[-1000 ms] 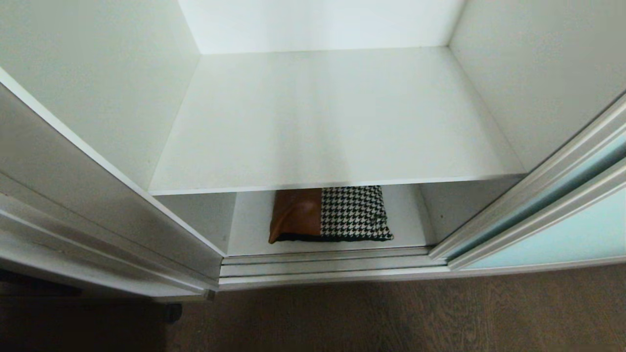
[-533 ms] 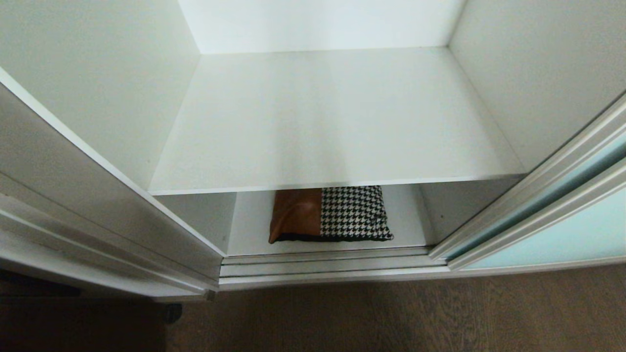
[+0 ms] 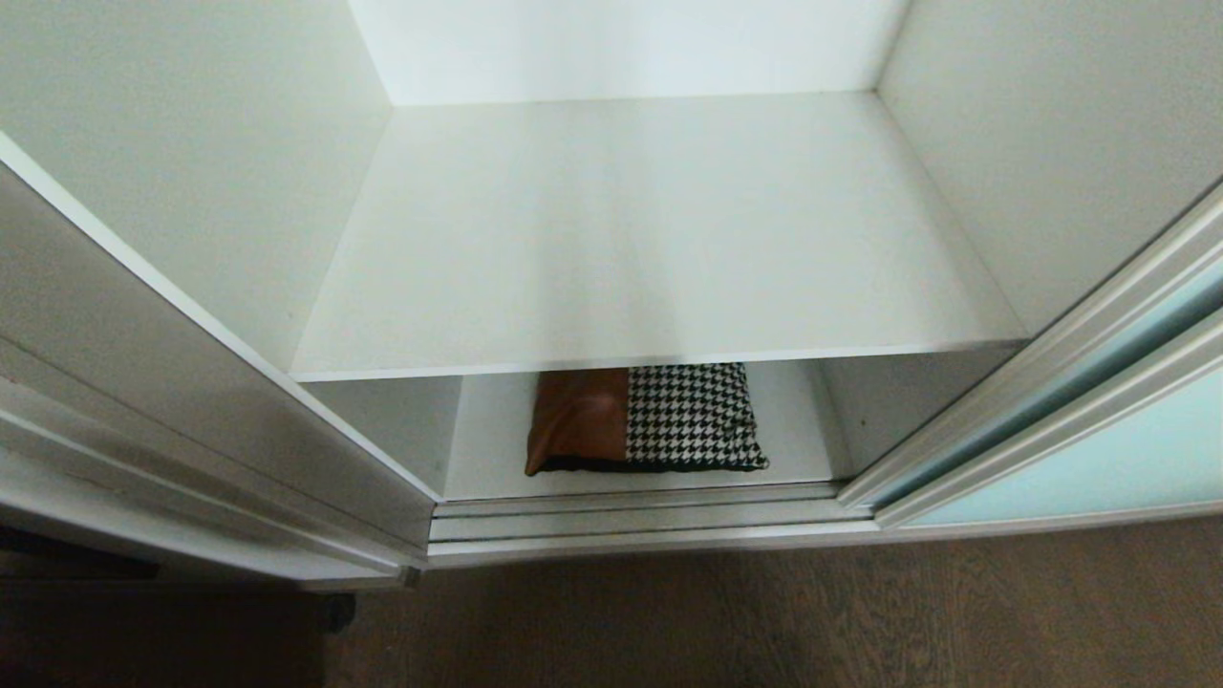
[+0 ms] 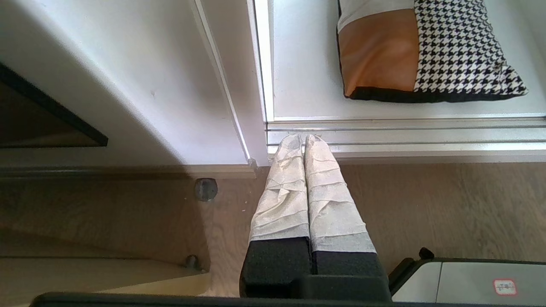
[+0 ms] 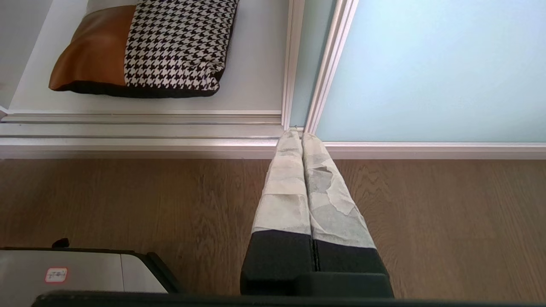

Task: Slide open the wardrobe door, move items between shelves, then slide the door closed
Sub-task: Close the door

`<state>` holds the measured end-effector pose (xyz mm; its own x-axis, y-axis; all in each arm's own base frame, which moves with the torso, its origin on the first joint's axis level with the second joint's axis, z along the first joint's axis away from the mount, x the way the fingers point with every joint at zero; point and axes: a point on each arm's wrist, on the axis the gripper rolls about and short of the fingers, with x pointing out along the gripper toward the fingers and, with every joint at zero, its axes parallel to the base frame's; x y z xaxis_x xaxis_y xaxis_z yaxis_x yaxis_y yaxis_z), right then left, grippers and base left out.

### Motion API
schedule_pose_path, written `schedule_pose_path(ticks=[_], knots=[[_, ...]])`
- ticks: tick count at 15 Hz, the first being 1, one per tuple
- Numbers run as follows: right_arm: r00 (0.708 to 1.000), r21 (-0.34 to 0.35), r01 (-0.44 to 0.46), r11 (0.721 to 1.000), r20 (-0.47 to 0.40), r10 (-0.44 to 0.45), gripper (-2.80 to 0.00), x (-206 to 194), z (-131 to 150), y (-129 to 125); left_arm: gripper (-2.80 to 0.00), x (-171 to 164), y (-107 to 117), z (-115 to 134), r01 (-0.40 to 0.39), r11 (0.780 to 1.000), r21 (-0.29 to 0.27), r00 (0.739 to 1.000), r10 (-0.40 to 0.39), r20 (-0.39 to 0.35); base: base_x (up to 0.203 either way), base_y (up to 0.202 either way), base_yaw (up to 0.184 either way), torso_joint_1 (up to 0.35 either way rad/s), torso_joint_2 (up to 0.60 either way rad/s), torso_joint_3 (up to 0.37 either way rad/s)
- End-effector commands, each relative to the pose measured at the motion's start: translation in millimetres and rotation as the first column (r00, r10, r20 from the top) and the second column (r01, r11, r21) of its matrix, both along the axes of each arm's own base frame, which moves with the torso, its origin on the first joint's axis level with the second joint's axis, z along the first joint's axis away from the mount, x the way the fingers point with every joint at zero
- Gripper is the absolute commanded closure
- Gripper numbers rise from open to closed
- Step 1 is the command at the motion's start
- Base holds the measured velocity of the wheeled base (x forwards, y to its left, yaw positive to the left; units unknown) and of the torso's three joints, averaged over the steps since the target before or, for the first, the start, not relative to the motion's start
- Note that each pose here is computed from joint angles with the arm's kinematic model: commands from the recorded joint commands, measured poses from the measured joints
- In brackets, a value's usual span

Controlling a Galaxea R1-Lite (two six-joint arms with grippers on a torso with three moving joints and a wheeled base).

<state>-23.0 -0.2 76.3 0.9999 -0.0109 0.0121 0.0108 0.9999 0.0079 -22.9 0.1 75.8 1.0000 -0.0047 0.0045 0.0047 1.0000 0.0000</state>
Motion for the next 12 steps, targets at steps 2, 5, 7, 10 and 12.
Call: schedule_pose_path(ticks=[2, 5, 7, 10, 12], knots=[[1.0, 0.0, 0.0, 1.0, -0.004, 0.0, 0.0, 0.4, 0.1, 0.0, 0.0, 0.0, 0.0, 0.1, 0.0, 1.0, 0.0, 1.0, 0.0, 0.002, 0.0, 0.0, 0.0, 0.0, 0.0, 0.0], [1.0, 0.0, 0.0, 1.0, -0.004, 0.0, 0.0, 0.4, 0.1, 0.0, 0.0, 0.0, 0.0, 0.0, -0.002, 1.0, -0.002, 1.0, 0.002, 0.0, -0.075, 0.0, 0.0, 0.005, 0.0, 0.001], [1.0, 0.0, 0.0, 1.0, -0.003, 0.0, 0.0, 0.2, 0.1, 0.0, 0.0, 0.0, 0.0, 0.1, -0.002, 1.0, -0.002, 1.0, 0.002, 0.002, -0.199, 0.0, 0.0, 0.003, 0.0, 0.003], [1.0, 0.0, 0.0, 1.0, -0.004, 0.0, 0.0, 0.4, 0.1, 0.0, 0.0, 0.0, 0.0, 0.1, -0.002, 1.0, -0.002, 1.0, 0.002, 0.002, -0.197, 0.0, -0.001, 0.003, 0.0, 0.004], [1.0, 0.0, 0.0, 1.0, -0.004, 0.0, 0.0, 0.3, 0.1, 0.0, 0.0, 0.0, 0.0, 0.0, -0.002, 1.0, -0.003, 1.0, 0.002, 0.0, -0.194, 0.0, 0.0, 0.002, 0.0, 0.002]])
